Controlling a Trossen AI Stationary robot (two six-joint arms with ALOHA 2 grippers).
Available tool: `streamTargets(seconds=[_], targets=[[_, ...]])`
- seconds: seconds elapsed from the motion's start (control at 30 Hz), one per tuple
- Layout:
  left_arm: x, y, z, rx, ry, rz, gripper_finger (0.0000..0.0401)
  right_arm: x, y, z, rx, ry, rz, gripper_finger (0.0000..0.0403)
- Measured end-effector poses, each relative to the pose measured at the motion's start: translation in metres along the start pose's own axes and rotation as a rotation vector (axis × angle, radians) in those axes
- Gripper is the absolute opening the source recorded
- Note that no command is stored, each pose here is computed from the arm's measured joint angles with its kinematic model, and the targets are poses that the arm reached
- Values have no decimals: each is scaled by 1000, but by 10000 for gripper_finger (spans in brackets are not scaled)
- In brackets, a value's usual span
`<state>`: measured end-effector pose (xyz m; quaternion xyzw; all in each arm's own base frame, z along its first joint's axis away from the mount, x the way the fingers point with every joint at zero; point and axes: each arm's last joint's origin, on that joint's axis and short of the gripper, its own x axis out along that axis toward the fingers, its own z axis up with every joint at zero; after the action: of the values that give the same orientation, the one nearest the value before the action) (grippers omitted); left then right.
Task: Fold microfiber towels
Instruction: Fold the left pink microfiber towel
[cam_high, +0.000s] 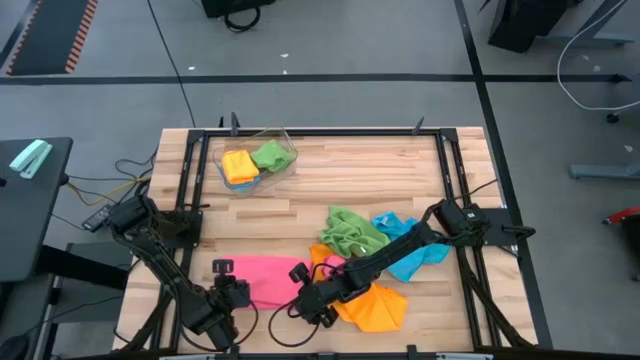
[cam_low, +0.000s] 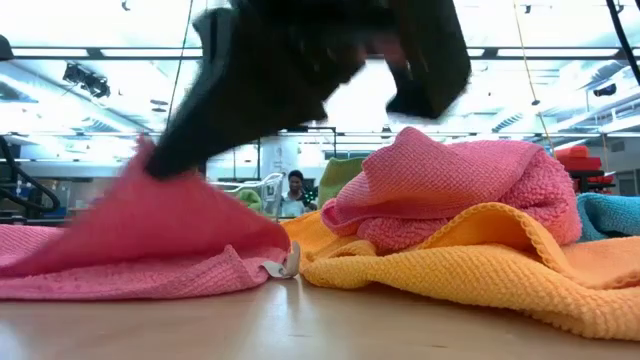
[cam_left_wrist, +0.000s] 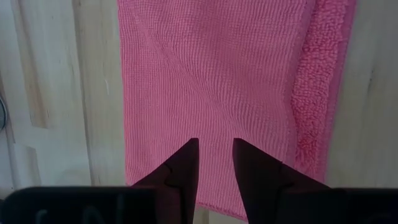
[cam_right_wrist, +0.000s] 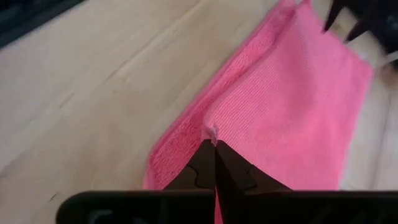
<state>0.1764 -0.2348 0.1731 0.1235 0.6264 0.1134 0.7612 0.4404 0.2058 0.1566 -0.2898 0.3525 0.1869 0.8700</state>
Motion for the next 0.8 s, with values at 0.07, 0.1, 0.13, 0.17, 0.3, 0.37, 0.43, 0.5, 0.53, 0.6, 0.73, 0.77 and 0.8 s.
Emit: streamTargets(seconds=[0.07,0.1,0.13,0.17,0.3,0.37,0.43,0.5,0.53,0.6,0.73,0.77,0.8], targets=[[0,0,-1,3,1,2,107,-5,-2,7,-4,2,-3,3],[0,0,-1,2,3,4,107,-6,-2,9,-7,11,1,3],[0,0,-1,2,3,5,107,-8,-2,10,-11,26,8,2],[0,0,-1,2,3,5,107,-10,-3,11,-15,41,18,2],[-1,-1,-3,7,0,3,107,-14,1,13,-27,68,49,2],[-2,-2,-4,8,-1,2,107,-14,6,13,-37,80,67,2],[-2,-2,-4,9,-1,2,107,-15,10,14,-42,71,91,2],[-2,-2,-4,8,-1,2,107,-15,11,14,-40,74,108,2],[-2,-2,-4,8,-1,2,107,-15,12,12,-36,84,113,2],[-2,-2,-4,-1,-1,1,107,-15,13,10,-20,99,125,2],[-2,-2,-3,-22,-5,-4,107,-12,16,3,-6,118,135,2],[-2,-3,-3,-23,-7,-8,107,-11,17,0,-1,125,140,3],[-2,-3,-3,-24,-9,-10,107,-9,18,-2,3,133,143,5]])
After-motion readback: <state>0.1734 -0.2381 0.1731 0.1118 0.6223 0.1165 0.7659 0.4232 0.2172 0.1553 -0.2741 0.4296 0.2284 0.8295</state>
